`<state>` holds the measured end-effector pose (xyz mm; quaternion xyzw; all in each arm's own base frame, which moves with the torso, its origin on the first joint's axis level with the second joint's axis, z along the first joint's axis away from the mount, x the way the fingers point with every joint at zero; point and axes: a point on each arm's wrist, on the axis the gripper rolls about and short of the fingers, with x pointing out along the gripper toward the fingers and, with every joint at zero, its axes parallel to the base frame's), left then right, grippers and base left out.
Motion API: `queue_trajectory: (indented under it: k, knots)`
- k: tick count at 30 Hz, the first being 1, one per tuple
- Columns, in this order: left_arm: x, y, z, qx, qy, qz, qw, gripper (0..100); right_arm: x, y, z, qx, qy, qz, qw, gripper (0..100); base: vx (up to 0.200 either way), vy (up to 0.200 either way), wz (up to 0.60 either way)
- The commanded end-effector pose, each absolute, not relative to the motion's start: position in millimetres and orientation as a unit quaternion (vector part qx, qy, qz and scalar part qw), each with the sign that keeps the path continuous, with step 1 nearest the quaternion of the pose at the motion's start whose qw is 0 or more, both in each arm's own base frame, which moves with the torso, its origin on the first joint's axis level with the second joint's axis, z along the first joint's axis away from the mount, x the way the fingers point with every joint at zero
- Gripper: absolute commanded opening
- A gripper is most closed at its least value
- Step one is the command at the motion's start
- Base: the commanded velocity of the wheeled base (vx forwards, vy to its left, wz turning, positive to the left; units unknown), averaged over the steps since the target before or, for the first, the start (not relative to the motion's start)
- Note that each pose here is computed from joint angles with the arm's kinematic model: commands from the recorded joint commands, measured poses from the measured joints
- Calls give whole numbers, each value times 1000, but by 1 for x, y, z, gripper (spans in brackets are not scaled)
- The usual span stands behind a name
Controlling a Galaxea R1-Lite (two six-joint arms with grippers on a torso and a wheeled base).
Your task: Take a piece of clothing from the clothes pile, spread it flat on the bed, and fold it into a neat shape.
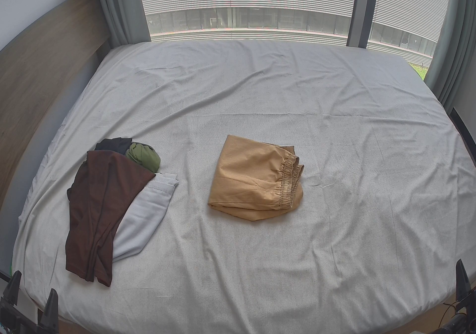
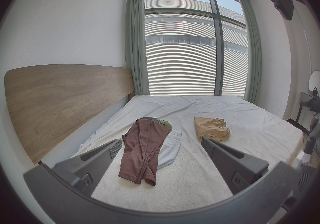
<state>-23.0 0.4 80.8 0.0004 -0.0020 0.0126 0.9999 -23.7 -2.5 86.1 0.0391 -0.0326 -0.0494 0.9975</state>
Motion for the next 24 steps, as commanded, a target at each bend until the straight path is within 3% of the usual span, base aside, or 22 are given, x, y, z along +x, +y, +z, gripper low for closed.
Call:
queue_trajectory:
  k: [1, 5, 24]
  knots:
    - [-22, 0, 76, 1, 2, 13, 1000, 100, -23, 0, 81, 3, -21, 4, 1000, 100, 0, 0, 0]
    - [-22, 0, 76, 0, 2, 13, 1000, 100, -23, -1, 76, 9, 0, -17, 1000, 100, 0, 0, 0]
    - [-22, 0, 76, 1, 2, 13, 1000, 100, -23, 0, 76, -2, 0, -2, 1000, 100, 0, 0, 0]
